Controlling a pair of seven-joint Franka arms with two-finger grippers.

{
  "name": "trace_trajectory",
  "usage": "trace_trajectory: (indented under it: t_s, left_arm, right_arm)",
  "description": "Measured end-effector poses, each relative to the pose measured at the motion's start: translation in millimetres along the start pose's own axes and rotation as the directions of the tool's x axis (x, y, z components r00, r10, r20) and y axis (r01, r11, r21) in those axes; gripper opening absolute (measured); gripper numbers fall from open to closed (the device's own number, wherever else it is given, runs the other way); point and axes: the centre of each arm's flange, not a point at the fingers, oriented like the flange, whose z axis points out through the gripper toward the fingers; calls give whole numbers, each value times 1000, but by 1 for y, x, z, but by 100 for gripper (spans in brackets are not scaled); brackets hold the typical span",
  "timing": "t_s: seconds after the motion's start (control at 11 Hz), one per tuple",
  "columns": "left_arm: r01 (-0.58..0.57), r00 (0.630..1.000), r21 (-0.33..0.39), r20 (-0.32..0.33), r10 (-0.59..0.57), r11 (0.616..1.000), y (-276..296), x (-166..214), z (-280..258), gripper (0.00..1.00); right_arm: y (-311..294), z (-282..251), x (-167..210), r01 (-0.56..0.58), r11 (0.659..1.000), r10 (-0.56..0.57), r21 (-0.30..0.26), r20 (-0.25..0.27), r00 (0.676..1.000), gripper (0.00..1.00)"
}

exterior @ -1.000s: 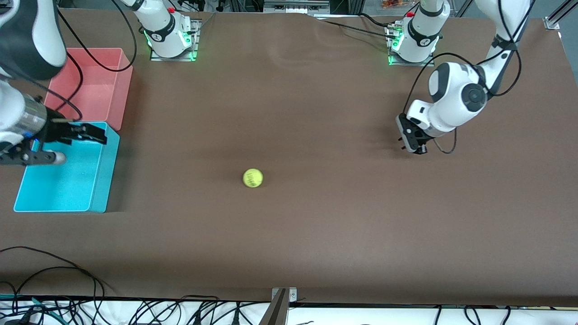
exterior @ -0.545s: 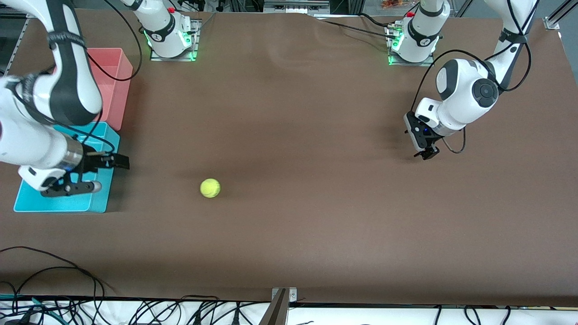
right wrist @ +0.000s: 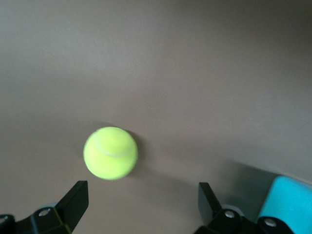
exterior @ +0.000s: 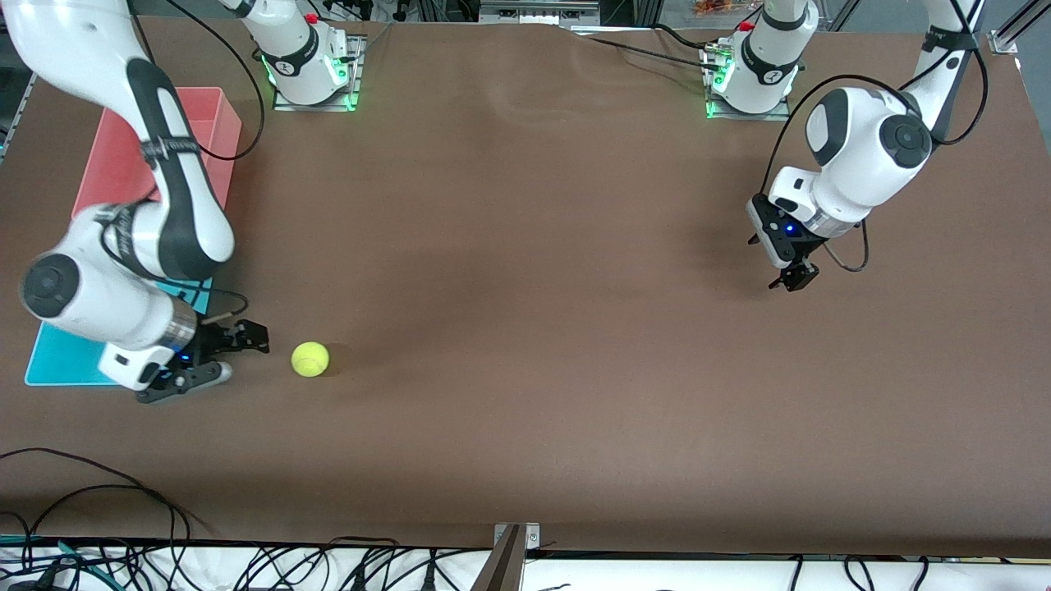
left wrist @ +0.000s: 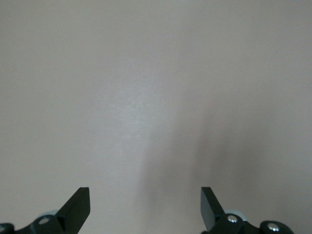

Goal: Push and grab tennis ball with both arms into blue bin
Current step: 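Close the right gripper on the ball while the left gripper withdraws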

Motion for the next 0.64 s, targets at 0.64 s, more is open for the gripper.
trace_trajectory:
  t_s: [0.64]
  left_arm:
    - [110,994,92,-20,-109,990,-39,-46,-82,100]
  right_arm:
    - [22,100,1,26,998,-30,-64,-63,998,100]
